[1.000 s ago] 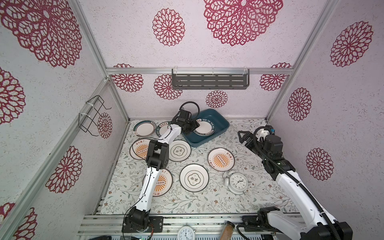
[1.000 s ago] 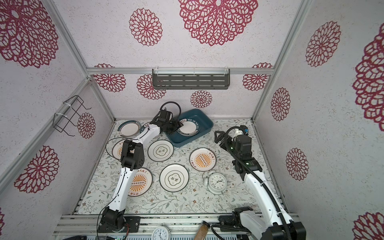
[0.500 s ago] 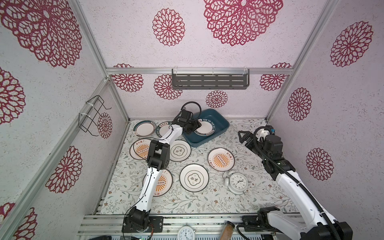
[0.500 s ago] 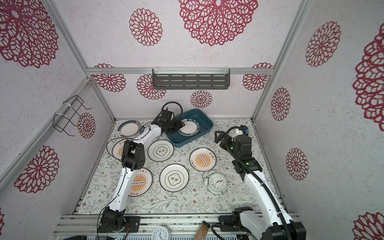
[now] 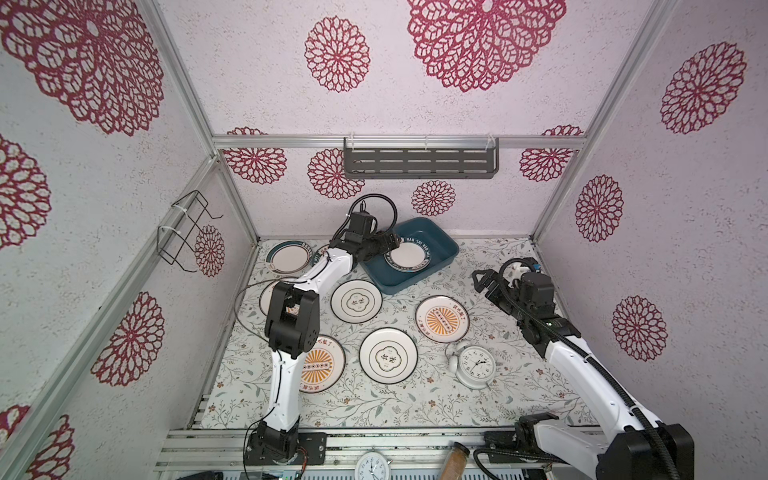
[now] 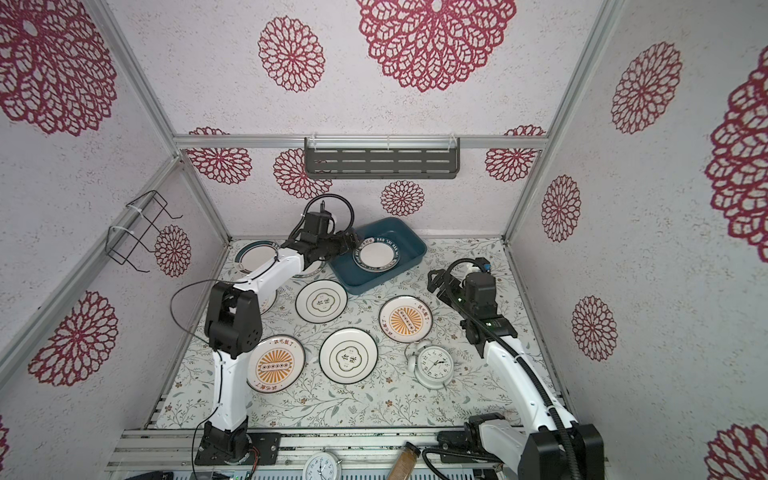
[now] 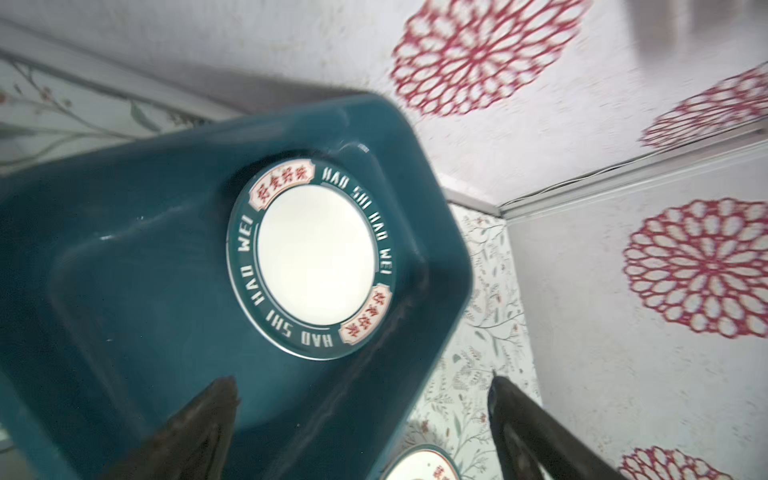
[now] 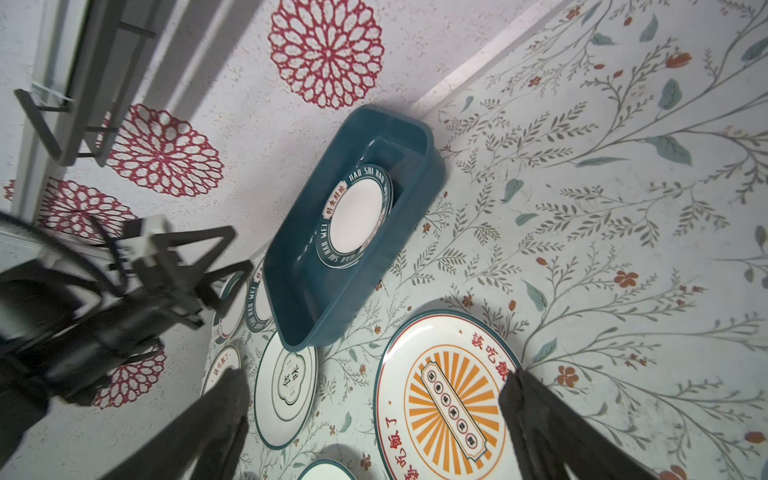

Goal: Place the plates into the plastic bin on the countertop
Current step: 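Grasp the orange sunburst plate's edge with right gripper and tilt it up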

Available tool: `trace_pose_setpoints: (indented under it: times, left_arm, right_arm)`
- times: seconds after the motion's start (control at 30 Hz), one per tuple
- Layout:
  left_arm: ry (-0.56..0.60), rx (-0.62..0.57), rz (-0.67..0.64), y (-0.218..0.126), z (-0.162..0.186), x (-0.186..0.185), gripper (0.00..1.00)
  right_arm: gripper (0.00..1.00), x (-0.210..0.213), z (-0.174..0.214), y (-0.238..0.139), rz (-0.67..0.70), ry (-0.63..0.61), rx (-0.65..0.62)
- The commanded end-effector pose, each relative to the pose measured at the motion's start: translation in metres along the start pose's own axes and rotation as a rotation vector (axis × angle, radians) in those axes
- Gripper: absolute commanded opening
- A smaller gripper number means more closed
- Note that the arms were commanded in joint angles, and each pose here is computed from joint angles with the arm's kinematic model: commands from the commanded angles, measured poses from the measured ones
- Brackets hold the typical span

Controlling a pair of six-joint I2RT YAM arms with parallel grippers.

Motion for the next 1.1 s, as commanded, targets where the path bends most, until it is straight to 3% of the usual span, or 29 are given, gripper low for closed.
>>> trace_pose_setpoints:
  times: [0.0,0.17,0.37,0.6,0.9,1.07]
  left_arm:
    - [0.095,-0.104,0.069,-0.035,-0.012,-0.024,0.97]
    - [0.131,-0.133,0.135,-0.080,0.000,-0.036,0.97]
    - [0.163,-0.094,0.198,-0.102,0.029,-0.041,0.97]
    - [0.168,-0.050,0.259,-0.107,0.050,-0.049,0.97]
    - [0.181,-0.042,0.263,-0.108,0.053,-0.056,0.97]
    - [0.188,-0.043,0.257,-0.107,0.050,-0.057,0.97]
  right_arm:
    - [0.99,-0.010,0.006,0.003,0.039,-0.033,0.016]
    - [0.99,-0.027,0.026,0.012,0.073,-0.045,0.114]
    - [0.96,-0.052,0.057,0.030,0.088,-0.055,0.293]
    - [0.81,-0.074,0.080,0.057,0.071,-0.032,0.440]
    - [0.70,-0.094,0.093,0.075,0.101,-0.006,0.495]
    - [0.56,-0.103,0.100,0.084,0.104,0.019,0.518]
Point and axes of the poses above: each gripper's point midway between its finger pads, its own y axis out along the fingers, its own x axis along the line the jaws close on, z = x × y, the point moved 7 cm from there along -y, back along the fingers, and after that the axes turned 3 degrees about y, right-handed, at the moved point
